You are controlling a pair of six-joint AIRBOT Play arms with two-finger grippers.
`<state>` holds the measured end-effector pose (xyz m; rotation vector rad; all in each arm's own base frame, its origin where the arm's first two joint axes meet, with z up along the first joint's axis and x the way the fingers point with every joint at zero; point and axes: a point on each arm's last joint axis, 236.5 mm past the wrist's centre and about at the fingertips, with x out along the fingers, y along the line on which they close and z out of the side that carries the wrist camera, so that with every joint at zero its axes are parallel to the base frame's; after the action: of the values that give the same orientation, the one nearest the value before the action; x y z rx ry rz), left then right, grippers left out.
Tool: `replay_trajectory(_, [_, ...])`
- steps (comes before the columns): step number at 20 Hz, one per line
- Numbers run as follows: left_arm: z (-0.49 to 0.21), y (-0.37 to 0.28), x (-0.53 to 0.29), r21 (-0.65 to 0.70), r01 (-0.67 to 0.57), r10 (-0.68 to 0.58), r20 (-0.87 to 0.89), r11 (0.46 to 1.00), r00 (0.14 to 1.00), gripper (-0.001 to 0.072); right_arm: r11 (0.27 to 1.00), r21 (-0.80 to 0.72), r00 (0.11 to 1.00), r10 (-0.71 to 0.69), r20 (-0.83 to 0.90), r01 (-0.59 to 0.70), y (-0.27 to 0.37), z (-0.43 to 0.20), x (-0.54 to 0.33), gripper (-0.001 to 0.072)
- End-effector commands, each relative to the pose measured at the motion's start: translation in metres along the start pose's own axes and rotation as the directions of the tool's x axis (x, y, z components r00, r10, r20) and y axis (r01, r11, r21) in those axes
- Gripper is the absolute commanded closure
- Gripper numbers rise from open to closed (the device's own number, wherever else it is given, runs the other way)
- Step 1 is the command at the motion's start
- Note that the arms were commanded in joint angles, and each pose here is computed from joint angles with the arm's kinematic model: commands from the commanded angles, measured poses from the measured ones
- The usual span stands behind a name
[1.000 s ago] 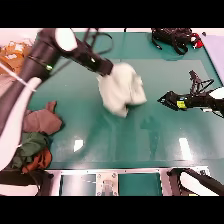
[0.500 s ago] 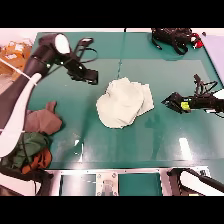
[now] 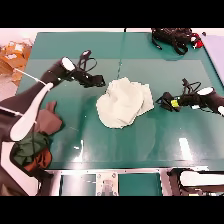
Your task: Fold the shirts.
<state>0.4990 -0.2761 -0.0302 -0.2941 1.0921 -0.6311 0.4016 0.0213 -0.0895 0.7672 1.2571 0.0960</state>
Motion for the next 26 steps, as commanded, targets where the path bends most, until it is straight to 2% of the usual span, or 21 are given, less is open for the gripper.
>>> replay_trajectory(1, [0.005,-0.003,0.039,-0.054,0.059,-0.055,0.072,0.997,0.996,0.0045,0.999,-0.038,1.000,0.020,0.005,-0.020,0.017,0.030,0.022,0.0289])
replay_trajectory(4, [-0.006,-0.003,0.059,-0.085,0.071,-0.067,0.055,0.994,0.996,0.0045,0.996,-0.087,0.999,0.035,-0.012,-0.036,0.035,0.049,0.044,0.0294])
replay_trajectory(6, [-0.012,-0.005,0.066,-0.107,0.085,-0.081,0.042,0.991,0.996,0.0046,0.993,-0.111,0.998,0.044,-0.043,-0.049,0.044,0.051,0.056,0.0362])
replay_trajectory(7, [-0.009,-0.006,0.066,-0.114,0.090,-0.085,0.054,0.989,0.995,0.0131,0.991,-0.121,0.998,0.048,-0.050,-0.053,0.048,0.052,0.060,0.0393])
replay_trajectory(8, [-0.004,-0.009,0.065,-0.113,0.108,-0.100,0.073,0.988,0.992,0.0374,0.990,-0.130,0.998,0.050,-0.049,-0.056,0.052,0.054,0.062,0.0471])
replay_trajectory(9, [0.000,-0.012,0.064,-0.099,0.122,-0.113,0.089,0.988,0.990,0.0533,0.989,-0.131,0.997,0.062,-0.045,-0.068,0.058,0.055,0.062,0.0529])
replay_trajectory(10, [0.002,-0.015,0.063,-0.084,0.132,-0.124,0.094,0.988,0.988,0.0537,0.988,-0.129,0.996,0.083,-0.041,-0.088,0.067,0.058,0.060,0.0606])
replay_trajectory(11, [0.003,-0.018,0.060,-0.058,0.139,-0.134,0.086,0.989,0.987,0.0694,0.985,-0.137,0.994,0.099,-0.049,-0.105,0.074,0.058,0.056,0.0700])
replay_trajectory(15, [0.031,-0.030,0.001,0.027,0.160,-0.162,0.061,0.987,0.985,0.0692,0.951,-0.260,0.986,0.163,-0.045,-0.169,0.112,0.071,-0.008,0.0701])
replay_trajectory(19, [0.062,-0.053,-0.118,0.157,0.049,-0.070,0.131,0.986,0.989,0.0691,0.909,-0.391,0.947,0.242,0.211,-0.145,0.159,0.094,-0.147,0.0701])
replay_trajectory(22, [0.078,-0.119,-0.231,0.296,-0.003,-0.091,0.306,0.955,0.948,0.0691,0.867,-0.492,0.858,0.307,0.412,-0.074,0.196,0.074,-0.263,0.0701])
replay_trajectory(26, [0.051,-0.213,-0.392,0.440,-0.072,-0.201,0.543,0.895,0.815,0.0691,0.805,-0.590,0.697,0.390,0.602,0.059,0.236,0.010,-0.382,0.0701])
